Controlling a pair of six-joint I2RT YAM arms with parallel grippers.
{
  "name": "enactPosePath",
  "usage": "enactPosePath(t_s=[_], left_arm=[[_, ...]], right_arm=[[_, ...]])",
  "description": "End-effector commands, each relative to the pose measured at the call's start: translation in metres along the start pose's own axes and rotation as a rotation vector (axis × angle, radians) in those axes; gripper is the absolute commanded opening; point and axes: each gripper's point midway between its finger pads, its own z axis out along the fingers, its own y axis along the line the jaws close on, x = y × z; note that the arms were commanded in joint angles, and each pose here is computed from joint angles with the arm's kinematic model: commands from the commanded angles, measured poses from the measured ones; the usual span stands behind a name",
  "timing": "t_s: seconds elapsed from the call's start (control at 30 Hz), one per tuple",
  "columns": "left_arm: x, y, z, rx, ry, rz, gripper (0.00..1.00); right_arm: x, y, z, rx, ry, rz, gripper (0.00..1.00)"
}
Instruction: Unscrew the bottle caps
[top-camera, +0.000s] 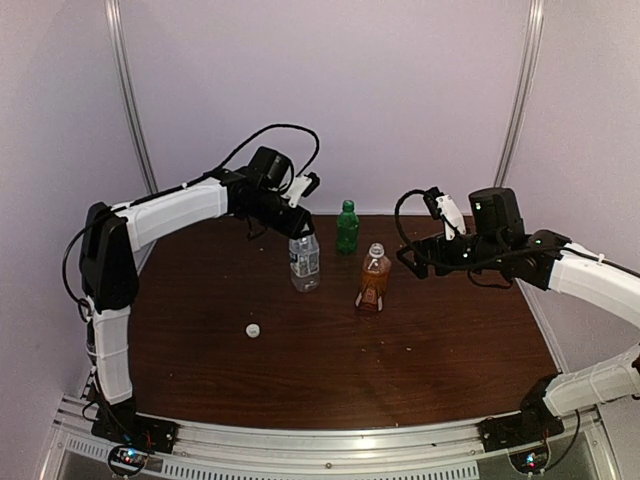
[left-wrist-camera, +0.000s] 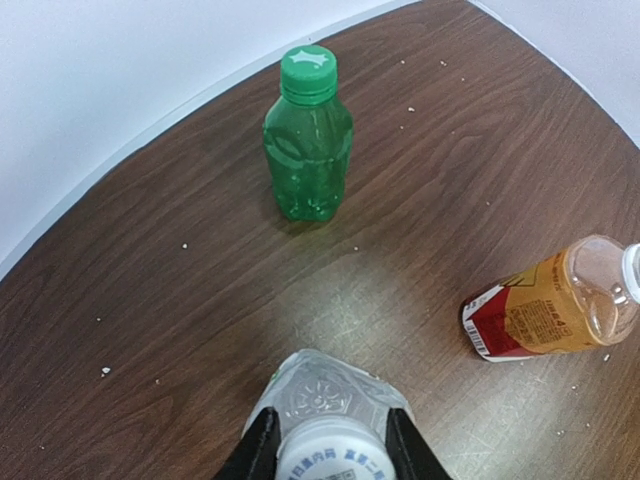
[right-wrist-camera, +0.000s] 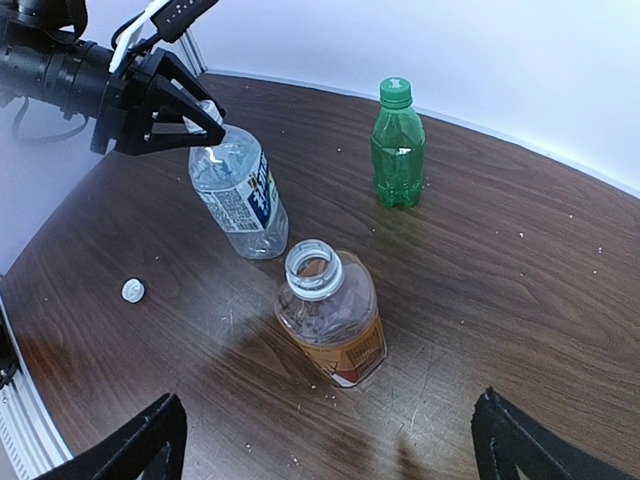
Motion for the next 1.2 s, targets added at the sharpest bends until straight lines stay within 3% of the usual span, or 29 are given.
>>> enactPosePath(t_s=[0.0, 0.4, 0.63, 1.17], left_arm=[[-0.024, -0.014, -0.047, 0.056, -0.081, 0.018, 0.11], [-0.025, -0.077, -0.141, 0.353, -0.164, 0.070, 0.06], [-0.036, -0.119, -0.184, 0.533, -0.274, 0.103, 0.06], [-0.038, -0.173, -0.222, 0.685, -0.347, 0.159, 0.04]], right_arm=[[-0.017, 0.005, -0.002, -0.018, -0.029, -0.005, 1.00], [-0.042, 0.071, -0.008, -0.371, -0.085, -0.095, 1.00], [-0.048, 0.125, -0.019, -0.563, -0.103, -0.216, 1.00], [-0.036, 0.175, -0.015, -0.690, -0.093, -0.357, 1.00]])
